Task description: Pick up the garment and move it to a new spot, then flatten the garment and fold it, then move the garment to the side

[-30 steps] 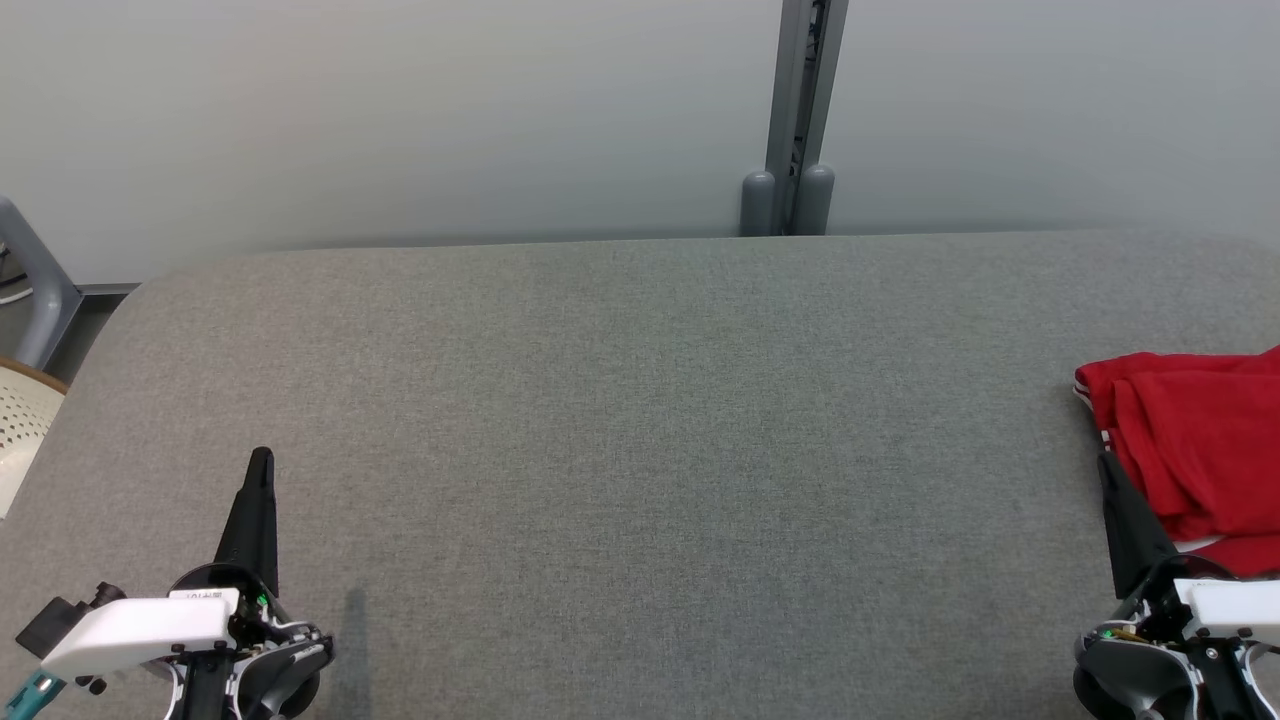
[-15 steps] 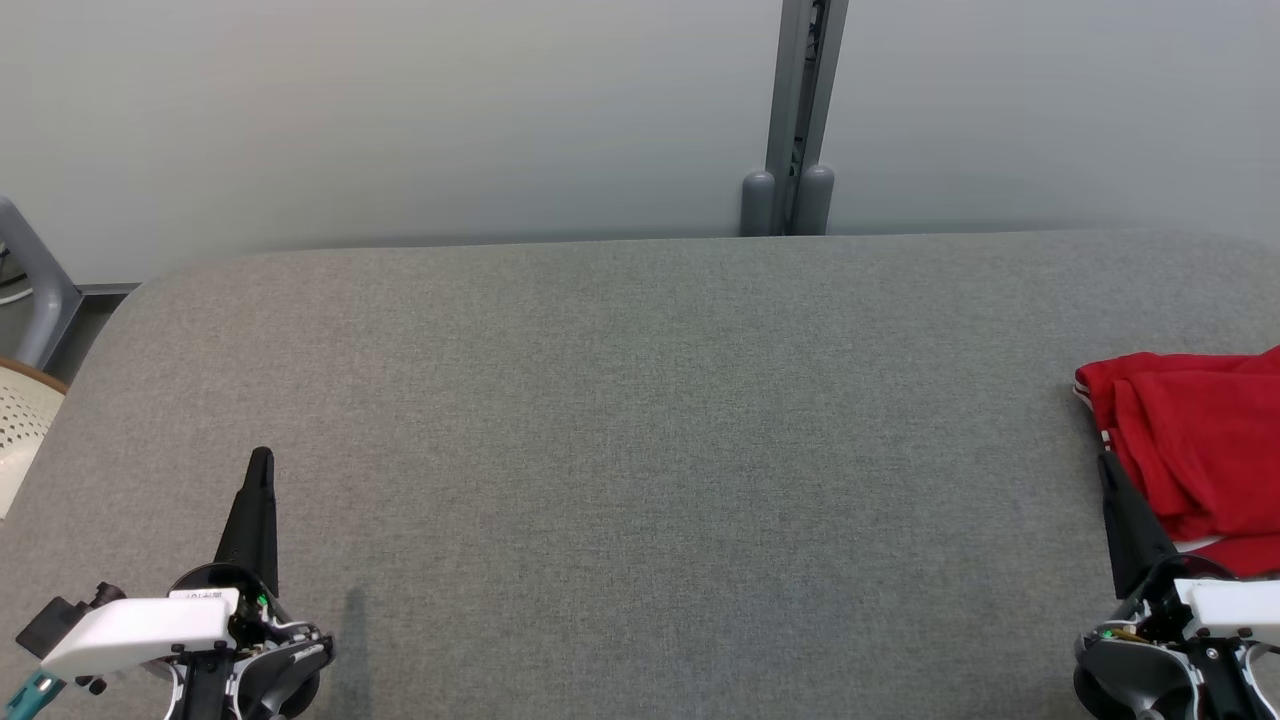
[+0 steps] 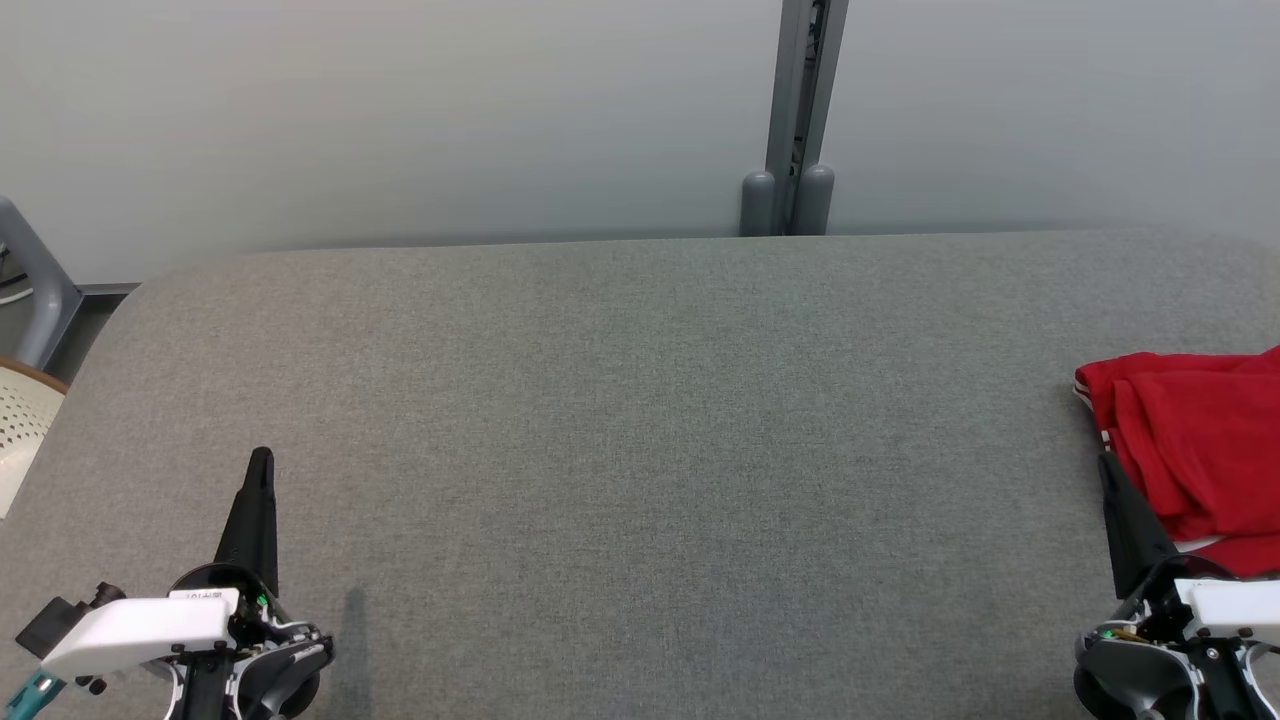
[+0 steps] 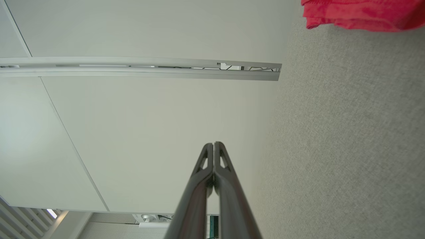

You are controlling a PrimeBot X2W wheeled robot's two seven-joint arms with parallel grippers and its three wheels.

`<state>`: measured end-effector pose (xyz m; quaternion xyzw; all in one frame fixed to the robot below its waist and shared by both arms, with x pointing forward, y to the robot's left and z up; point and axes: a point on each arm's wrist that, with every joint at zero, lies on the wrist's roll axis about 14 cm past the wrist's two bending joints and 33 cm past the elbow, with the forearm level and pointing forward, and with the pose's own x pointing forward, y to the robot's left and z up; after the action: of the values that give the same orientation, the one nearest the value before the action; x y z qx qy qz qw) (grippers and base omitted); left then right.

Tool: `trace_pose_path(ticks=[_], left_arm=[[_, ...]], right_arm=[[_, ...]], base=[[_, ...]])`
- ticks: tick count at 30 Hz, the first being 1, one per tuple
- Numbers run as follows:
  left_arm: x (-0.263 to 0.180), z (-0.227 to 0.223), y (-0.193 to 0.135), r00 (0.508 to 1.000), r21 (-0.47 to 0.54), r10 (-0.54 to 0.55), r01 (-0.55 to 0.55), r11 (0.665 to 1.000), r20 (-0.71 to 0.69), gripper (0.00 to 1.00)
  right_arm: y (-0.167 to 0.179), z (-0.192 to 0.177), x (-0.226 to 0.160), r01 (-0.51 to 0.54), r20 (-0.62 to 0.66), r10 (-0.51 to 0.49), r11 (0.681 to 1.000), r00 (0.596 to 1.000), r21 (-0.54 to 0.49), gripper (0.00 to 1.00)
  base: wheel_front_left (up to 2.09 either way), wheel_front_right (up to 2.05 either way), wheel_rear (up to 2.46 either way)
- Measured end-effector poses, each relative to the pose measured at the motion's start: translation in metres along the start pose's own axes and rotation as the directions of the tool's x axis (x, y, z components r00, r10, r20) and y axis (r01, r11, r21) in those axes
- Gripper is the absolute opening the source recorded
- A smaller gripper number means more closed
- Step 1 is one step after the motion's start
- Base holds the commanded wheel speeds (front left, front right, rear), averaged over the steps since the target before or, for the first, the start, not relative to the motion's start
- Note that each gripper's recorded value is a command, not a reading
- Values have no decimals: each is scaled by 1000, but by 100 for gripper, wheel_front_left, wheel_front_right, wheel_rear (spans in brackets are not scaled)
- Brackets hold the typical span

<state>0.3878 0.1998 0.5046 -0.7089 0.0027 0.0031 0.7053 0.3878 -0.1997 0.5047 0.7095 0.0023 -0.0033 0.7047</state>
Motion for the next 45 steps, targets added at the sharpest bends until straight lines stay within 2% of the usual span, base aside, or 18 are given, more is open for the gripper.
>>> trace_pose_path(ticks=[45], left_arm=[[0, 0, 0, 1000, 0, 0, 0, 1000, 0, 0]], right_arm=[[0, 0, 0, 0, -2, 0, 1000, 1000, -1, 0]], base=[[0, 0, 0]])
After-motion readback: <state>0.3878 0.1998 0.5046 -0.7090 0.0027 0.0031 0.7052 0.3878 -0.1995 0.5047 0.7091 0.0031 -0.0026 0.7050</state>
